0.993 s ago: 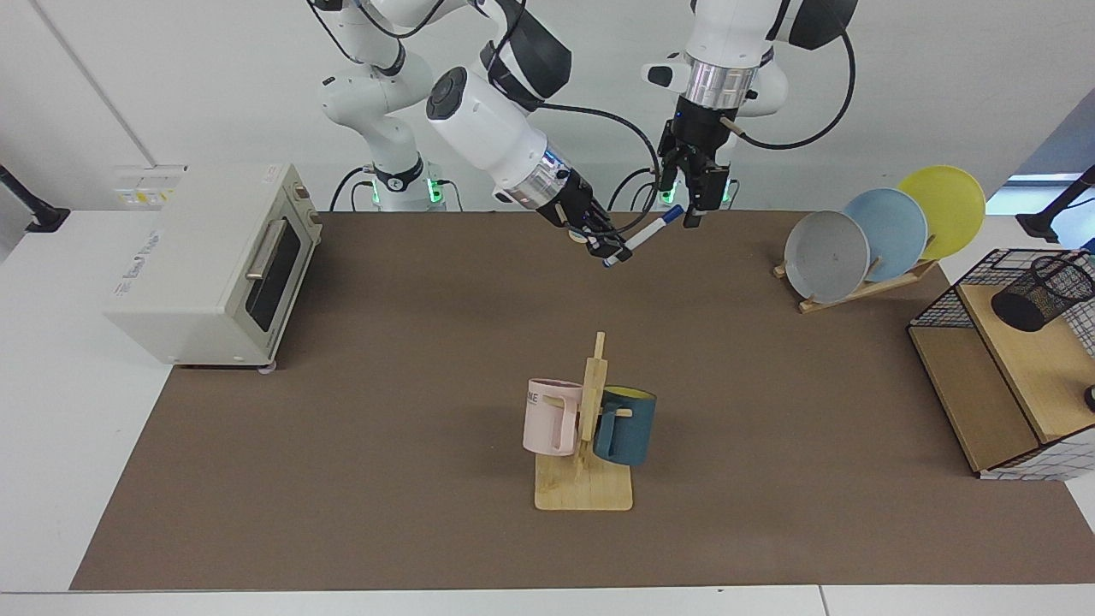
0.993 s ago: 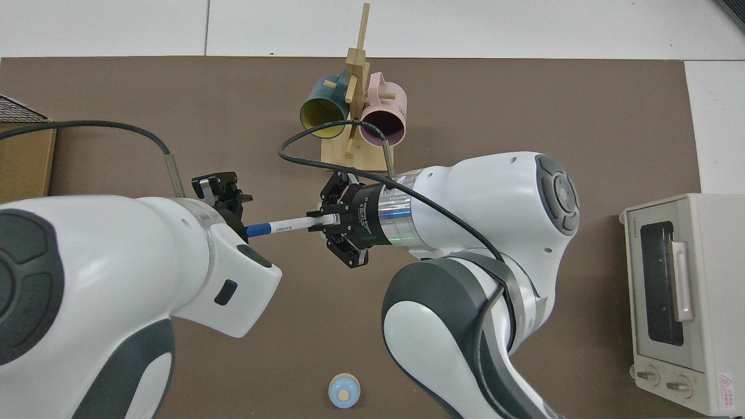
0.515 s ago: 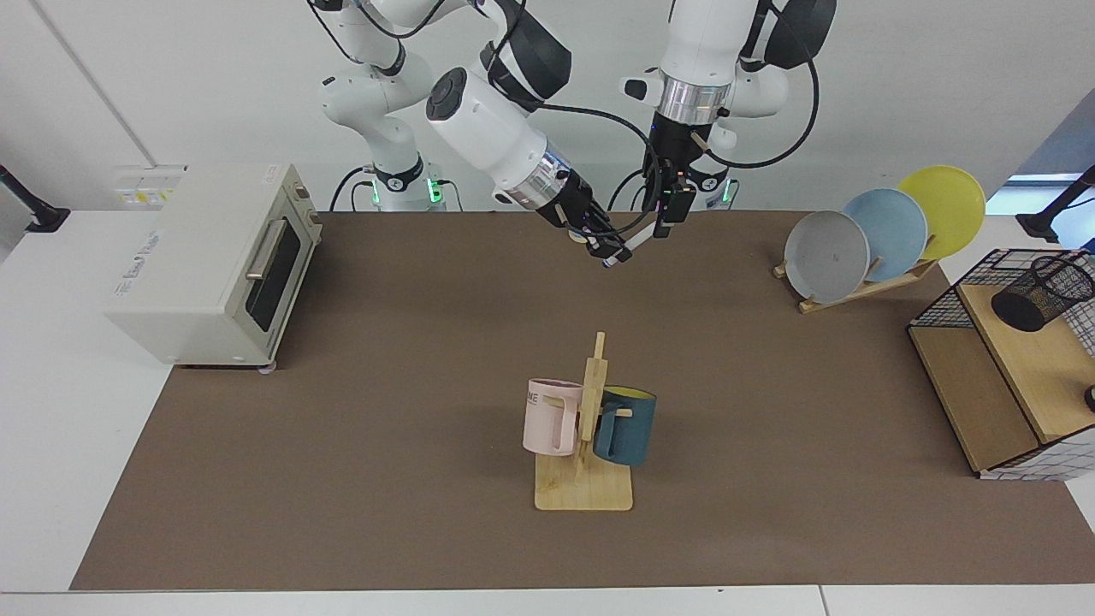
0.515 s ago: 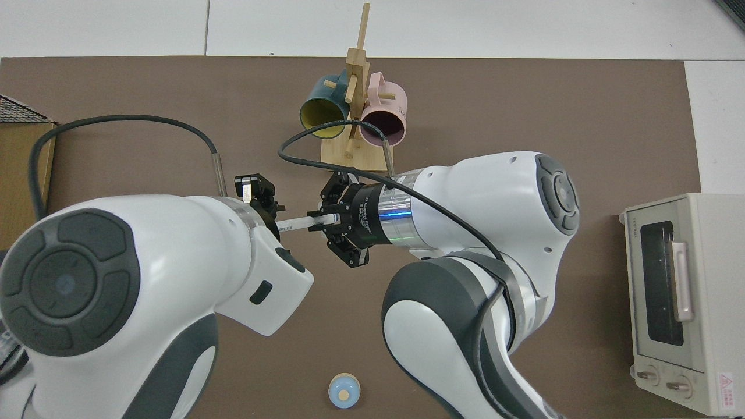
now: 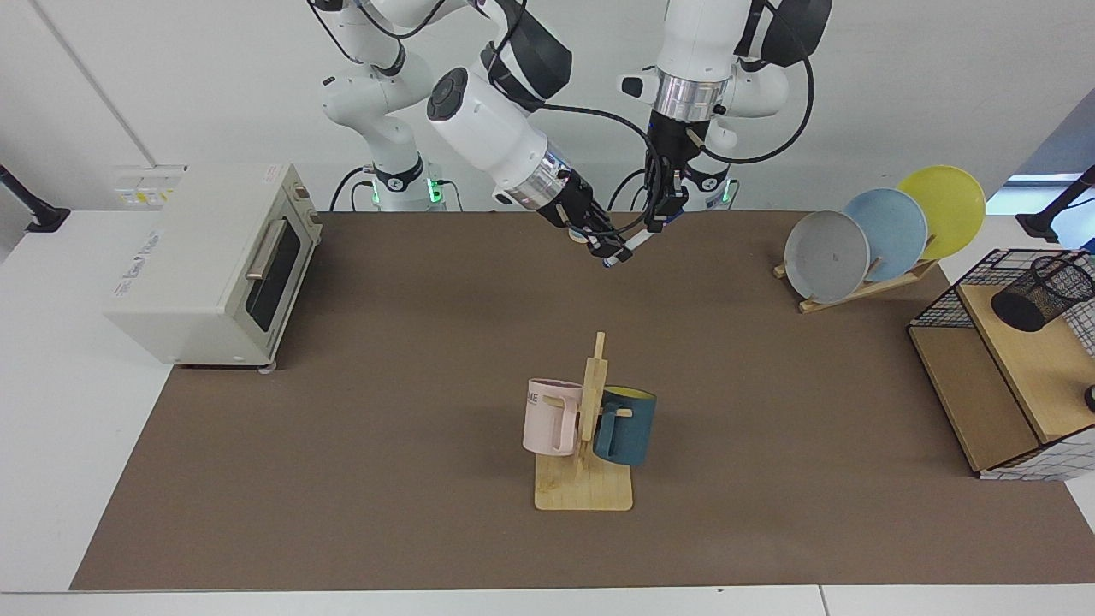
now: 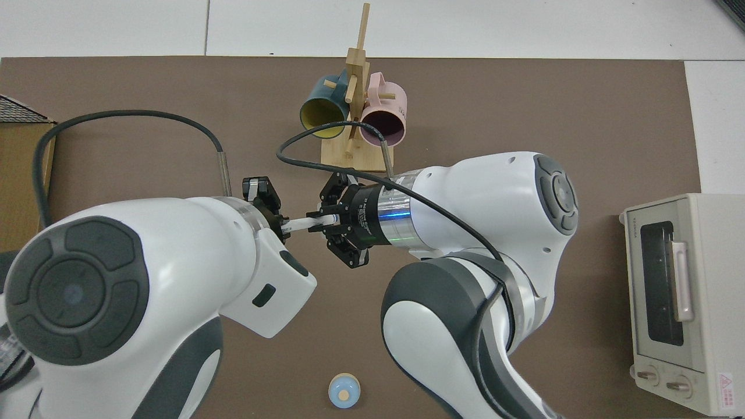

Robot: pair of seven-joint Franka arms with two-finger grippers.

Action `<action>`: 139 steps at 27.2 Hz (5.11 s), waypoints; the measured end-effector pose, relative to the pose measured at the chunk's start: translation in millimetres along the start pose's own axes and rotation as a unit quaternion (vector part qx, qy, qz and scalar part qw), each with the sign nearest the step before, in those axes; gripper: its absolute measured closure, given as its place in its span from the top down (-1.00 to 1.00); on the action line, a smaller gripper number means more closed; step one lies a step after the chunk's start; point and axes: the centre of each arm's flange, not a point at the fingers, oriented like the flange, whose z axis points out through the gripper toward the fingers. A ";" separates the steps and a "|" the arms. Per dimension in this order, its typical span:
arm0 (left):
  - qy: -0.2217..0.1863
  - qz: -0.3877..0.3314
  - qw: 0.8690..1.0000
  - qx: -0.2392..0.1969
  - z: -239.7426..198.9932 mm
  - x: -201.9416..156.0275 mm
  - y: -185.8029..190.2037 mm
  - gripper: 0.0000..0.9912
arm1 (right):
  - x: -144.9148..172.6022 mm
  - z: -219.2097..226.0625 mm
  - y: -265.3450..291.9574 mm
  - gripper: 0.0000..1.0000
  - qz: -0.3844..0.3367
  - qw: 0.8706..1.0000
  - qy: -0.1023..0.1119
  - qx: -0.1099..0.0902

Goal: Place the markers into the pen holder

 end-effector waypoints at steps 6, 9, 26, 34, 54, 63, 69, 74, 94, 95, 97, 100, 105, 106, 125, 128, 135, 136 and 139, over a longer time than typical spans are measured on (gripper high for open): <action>-0.001 -0.002 1.000 -0.001 0.0 -0.6 0.0 -0.70 | -0.4 -0.1 -0.1 -0.67 -0.008 1.000 0.000 0.000; -0.002 -0.005 1.000 -0.005 0.1 -2.1 0.0 -0.70 | -1.5 0.7 0.6 -0.67 -0.010 1.000 -0.001 -0.001; -0.045 -0.100 0.992 -0.055 11.5 -73.6 -19.3 -0.70 | -3.8 -35.1 0.2 0.71 -0.088 0.994 0.057 0.000; -0.087 -0.157 0.981 -0.067 13.4 -140.2 -35.2 -0.70 | -0.9 -75.3 22.1 1.00 -0.326 0.921 0.193 -0.089; -0.280 -0.184 0.940 -0.063 -15.3 -278.5 -66.4 -0.70 | 159.3 -229.6 3.9 1.00 -0.582 0.740 0.232 -0.243; -0.324 -0.152 0.931 -0.076 -30.9 -341.9 -73.6 -0.70 | 202.8 -266.6 4.8 1.00 -0.631 0.688 0.228 -0.275; -0.351 -0.119 0.925 -0.084 -42.6 -372.6 -82.6 -0.70 | 206.0 -269.4 5.1 1.00 -0.629 0.676 0.243 -0.296; -0.384 -0.091 0.914 -0.093 -48.3 -393.8 -88.0 -0.70 | 213.0 -275.2 5.9 1.00 -0.623 0.681 0.246 -0.295; -0.465 -0.023 0.882 -0.073 -35.5 -502.0 -115.2 -0.70 | 216.3 -278.1 6.3 1.00 -0.621 0.684 0.247 -0.294; -0.463 -0.021 0.883 -0.075 -30.6 -503.8 -116.6 -0.70 | 216.3 -278.1 6.3 1.00 -0.621 0.684 0.247 -0.294; -0.461 -0.017 0.884 -0.081 -20.3 -505.5 -119.3 -0.70 | 216.3 -278.2 6.3 1.00 -0.621 0.684 0.247 -0.294; -0.458 -0.009 0.885 -0.086 -6.9 -503.2 -124.0 -0.70 | 216.3 -278.2 6.3 1.00 -0.621 0.684 0.247 -0.294; -0.455 -0.003 0.885 -0.099 9.4 -486.3 -129.4 -0.70 | 216.3 -278.2 6.3 1.00 -0.621 0.684 0.247 -0.294; -0.458 -0.005 0.883 -0.105 13.1 -483.7 -129.5 -0.70 | 216.3 -278.2 6.3 1.00 -0.621 0.684 0.247 -0.294; -0.489 -0.034 0.859 -0.150 34.3 -473.0 -126.1 0.33 | 216.3 -278.2 6.3 1.00 -0.621 0.684 0.247 -0.294; -0.492 -0.048 0.857 -0.148 32.3 -456.3 -127.7 0.70 | 216.3 -278.2 6.3 1.00 -0.621 0.684 0.247 -0.294; -0.434 -0.140 0.880 -0.132 41.9 -405.3 -125.4 1.00 | 216.3 -278.2 6.3 1.00 -0.621 0.684 0.247 -0.294; -0.417 -0.161 0.885 -0.130 43.3 -400.6 -124.4 1.00 | 216.3 -278.2 6.3 1.00 -0.621 0.684 0.247 -0.294; -0.375 -0.223 0.892 -0.122 46.8 -393.8 -122.3 1.00 | 216.3 -278.2 6.3 1.00 -0.621 0.684 0.247 -0.294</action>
